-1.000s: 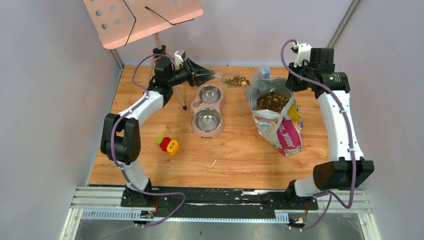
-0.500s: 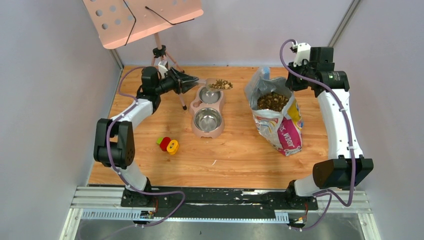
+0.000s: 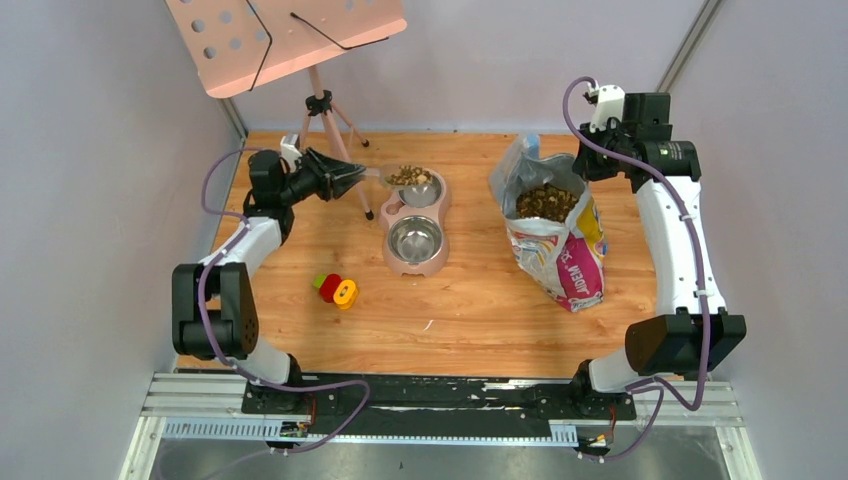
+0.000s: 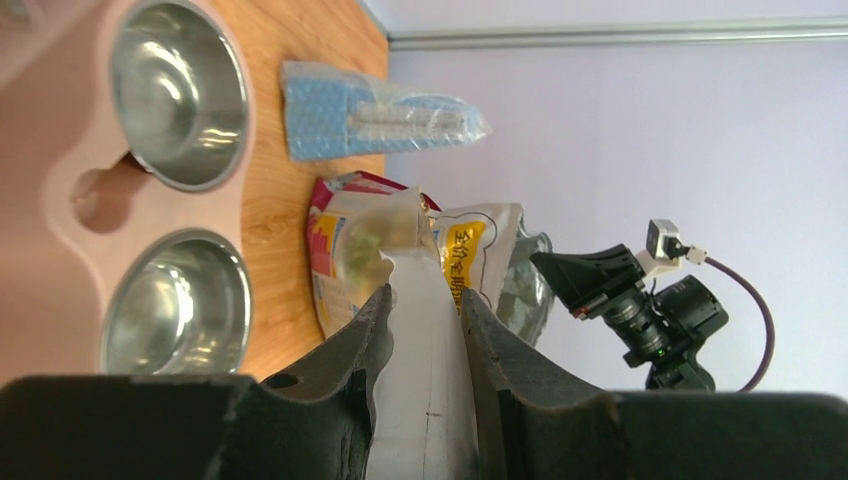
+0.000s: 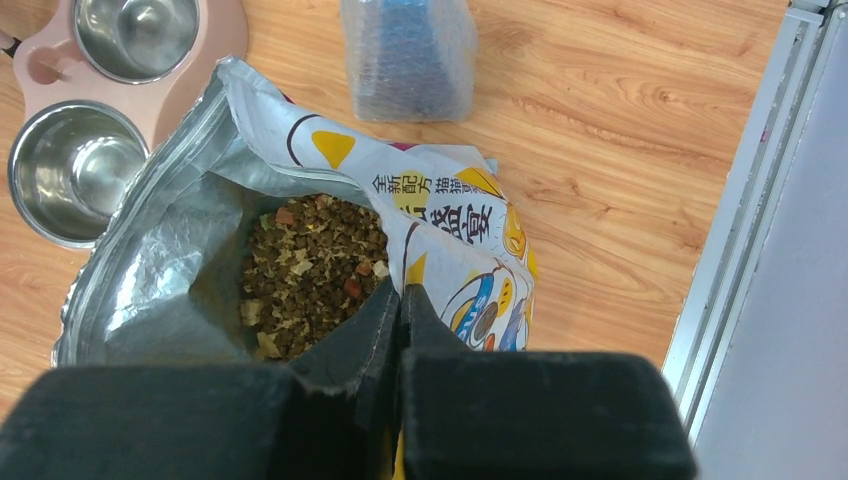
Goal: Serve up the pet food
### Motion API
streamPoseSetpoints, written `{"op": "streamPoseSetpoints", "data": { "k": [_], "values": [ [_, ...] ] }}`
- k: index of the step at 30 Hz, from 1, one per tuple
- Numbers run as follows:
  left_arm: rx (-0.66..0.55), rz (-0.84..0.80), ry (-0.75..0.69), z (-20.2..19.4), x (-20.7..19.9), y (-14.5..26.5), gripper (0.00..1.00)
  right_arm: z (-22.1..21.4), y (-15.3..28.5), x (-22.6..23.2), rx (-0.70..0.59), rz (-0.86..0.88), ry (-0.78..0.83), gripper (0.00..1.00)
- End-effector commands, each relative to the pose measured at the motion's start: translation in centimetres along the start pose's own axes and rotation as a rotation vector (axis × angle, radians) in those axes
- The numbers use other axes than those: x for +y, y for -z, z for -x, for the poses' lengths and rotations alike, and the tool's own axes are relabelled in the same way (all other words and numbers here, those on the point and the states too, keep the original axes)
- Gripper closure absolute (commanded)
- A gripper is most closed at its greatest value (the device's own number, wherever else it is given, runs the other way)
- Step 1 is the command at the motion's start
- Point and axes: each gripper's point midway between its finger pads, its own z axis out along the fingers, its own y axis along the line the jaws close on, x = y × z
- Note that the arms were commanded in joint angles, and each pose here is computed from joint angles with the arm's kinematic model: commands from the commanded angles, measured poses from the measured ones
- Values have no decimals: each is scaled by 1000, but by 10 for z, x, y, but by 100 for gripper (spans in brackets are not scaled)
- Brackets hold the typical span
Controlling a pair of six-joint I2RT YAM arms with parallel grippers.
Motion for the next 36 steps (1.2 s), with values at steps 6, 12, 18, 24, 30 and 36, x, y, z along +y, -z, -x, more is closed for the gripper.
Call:
{"op": "streamPoseSetpoints", "data": {
  "k": [6, 12, 18, 24, 30, 36],
  "values": [
    [-1, 9, -132, -16, 0, 44, 100, 46, 8, -2, -164, 12, 63, 100],
    [28, 39, -85, -19, 23, 56, 100, 43, 7, -1, -159, 17, 62, 100],
    [31, 68, -70, -24, 39, 62, 100, 38, 6, 0, -150, 20, 56, 100],
    [27, 148, -116, -24, 62, 64, 100, 35, 6, 0, -147, 21, 57, 100],
    [31, 236, -218, -20, 79, 67, 100, 32, 6, 1, -147, 21, 62, 100],
    [77, 277, -322, -24, 81, 66, 100, 30, 5, 2, -150, 23, 62, 100]
  ]
}}
